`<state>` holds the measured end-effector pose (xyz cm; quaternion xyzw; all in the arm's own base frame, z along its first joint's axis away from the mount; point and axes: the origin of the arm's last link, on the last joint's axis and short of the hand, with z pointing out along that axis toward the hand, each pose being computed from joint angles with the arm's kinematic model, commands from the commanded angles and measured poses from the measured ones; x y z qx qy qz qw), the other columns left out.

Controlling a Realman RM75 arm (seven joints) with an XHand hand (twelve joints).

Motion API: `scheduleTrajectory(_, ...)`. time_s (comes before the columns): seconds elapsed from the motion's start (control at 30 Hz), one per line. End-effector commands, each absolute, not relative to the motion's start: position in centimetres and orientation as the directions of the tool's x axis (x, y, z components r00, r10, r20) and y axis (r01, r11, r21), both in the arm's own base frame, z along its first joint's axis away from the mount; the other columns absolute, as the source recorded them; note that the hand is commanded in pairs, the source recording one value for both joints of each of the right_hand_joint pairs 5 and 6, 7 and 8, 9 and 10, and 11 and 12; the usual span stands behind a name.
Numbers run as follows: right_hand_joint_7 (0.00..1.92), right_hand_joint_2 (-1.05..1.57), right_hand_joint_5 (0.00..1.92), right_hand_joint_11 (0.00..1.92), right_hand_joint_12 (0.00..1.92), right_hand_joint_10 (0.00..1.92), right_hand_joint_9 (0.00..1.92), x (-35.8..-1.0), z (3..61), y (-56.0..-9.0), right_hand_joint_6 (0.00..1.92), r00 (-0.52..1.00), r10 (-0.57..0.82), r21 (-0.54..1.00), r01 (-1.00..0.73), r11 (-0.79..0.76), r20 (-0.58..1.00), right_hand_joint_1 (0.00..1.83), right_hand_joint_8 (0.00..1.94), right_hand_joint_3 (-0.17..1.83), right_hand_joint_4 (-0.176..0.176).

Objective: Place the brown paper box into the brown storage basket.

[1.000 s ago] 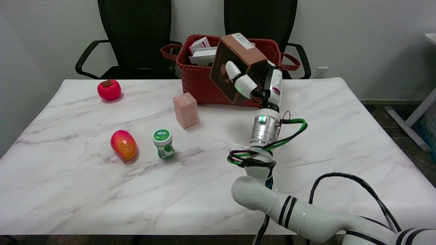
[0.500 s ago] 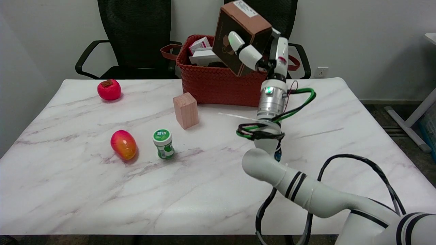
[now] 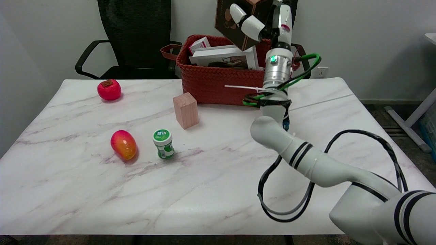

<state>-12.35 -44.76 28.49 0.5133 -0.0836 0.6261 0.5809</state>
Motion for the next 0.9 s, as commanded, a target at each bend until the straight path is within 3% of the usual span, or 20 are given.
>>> scheduleTrajectory(0.03, 1.6, 0.95, 1.37, 1.15, 1.15, 1.4, 1.4, -8.5, 32.5, -50.1, 1.37, 0.308, 0.654, 0.568, -0.791, -0.229, 0.692, 1.16, 1.6, 0.52, 0.0)
scheduleTrajectory(0.47, 1.56, 0.83, 1.38, 1.09, 1.09, 1.33, 1.33, -7.9, 35.2, -53.2, 1.38, 0.326, 0.63, 0.535, -0.827, -0.171, 0.705, 1.14, 1.56, 0.42, 0.0)
scheduleTrajectory(0.9, 1.55, 0.85, 1.38, 1.07, 1.07, 1.31, 1.31, -8.7, 37.8, -54.5, 1.38, 0.488, 0.617, 0.63, -0.777, -0.015, 0.617, 1.1, 1.55, 0.36, 0.0)
